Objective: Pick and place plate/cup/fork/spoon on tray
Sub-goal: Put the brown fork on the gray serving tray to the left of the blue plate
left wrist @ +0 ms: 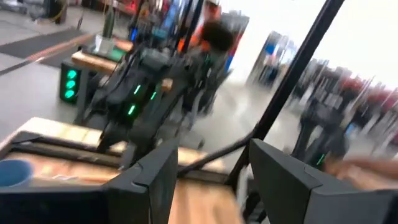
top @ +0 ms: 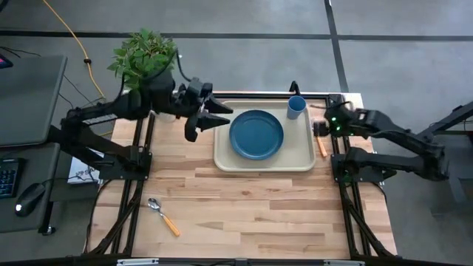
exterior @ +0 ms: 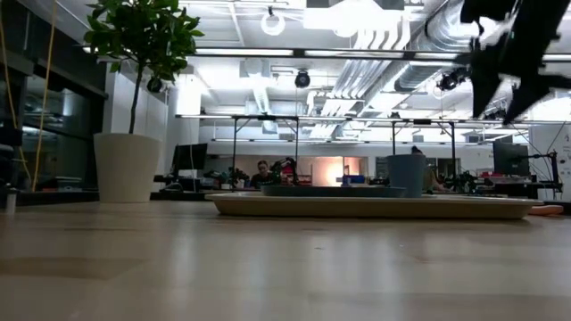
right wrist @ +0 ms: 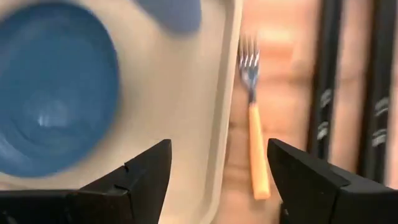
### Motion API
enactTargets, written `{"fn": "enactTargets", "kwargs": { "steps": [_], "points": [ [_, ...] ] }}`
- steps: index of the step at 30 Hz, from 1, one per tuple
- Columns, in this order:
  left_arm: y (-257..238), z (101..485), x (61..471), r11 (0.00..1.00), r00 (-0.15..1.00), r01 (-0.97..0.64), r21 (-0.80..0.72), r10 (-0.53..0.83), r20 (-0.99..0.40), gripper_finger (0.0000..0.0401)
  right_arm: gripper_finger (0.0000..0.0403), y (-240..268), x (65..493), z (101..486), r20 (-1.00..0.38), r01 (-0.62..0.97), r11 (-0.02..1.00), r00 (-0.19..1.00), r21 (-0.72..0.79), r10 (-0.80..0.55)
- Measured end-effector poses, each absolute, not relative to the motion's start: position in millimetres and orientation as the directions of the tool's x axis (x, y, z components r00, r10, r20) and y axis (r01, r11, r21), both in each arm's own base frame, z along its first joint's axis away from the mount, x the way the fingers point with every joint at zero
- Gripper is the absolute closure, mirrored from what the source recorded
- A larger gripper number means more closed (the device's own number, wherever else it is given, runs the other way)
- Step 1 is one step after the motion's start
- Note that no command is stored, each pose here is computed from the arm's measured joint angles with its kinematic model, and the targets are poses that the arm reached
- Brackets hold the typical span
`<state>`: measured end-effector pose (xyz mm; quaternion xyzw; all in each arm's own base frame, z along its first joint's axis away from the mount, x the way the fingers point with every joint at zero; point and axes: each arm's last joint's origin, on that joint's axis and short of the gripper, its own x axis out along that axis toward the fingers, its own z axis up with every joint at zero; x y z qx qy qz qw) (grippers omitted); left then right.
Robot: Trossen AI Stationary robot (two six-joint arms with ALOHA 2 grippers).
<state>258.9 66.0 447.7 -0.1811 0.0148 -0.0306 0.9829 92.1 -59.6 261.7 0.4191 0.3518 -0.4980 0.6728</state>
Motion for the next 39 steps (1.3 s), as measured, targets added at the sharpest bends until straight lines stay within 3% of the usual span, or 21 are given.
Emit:
{"fn": "enactTargets", "kwargs": {
  "steps": [7,16,24,33,39],
  "points": [
    [61,411,244,0.858,0.974,0.173,-0.484,-0.076,0.214,0.0220,0.0152,-68,94,191,-0.939,0.974,0.016,0.221,0.225,-0.264],
    [61,409,243,0.841,0.964,0.201,-0.502,-0.077,0.256,0.0220,0.0216,-80,94,167,-0.931,0.979,-0.160,0.057,0.122,-0.360],
    [61,409,243,0.846,0.963,0.200,-0.494,-0.077,0.257,0.0220,0.0253,-90,103,158,-0.937,0.988,-0.135,0.027,0.079,-0.347],
    [61,409,243,0.851,0.963,0.198,-0.486,-0.077,0.257,0.0220,0.0256,-96,110,141,-0.954,0.994,-0.101,-0.062,-0.034,-0.293],
    [61,409,243,0.851,0.963,0.198,-0.486,-0.077,0.257,0.0220,0.0257,-100,117,131,-0.967,0.998,-0.023,-0.066,-0.062,-0.246]
  ]
}}
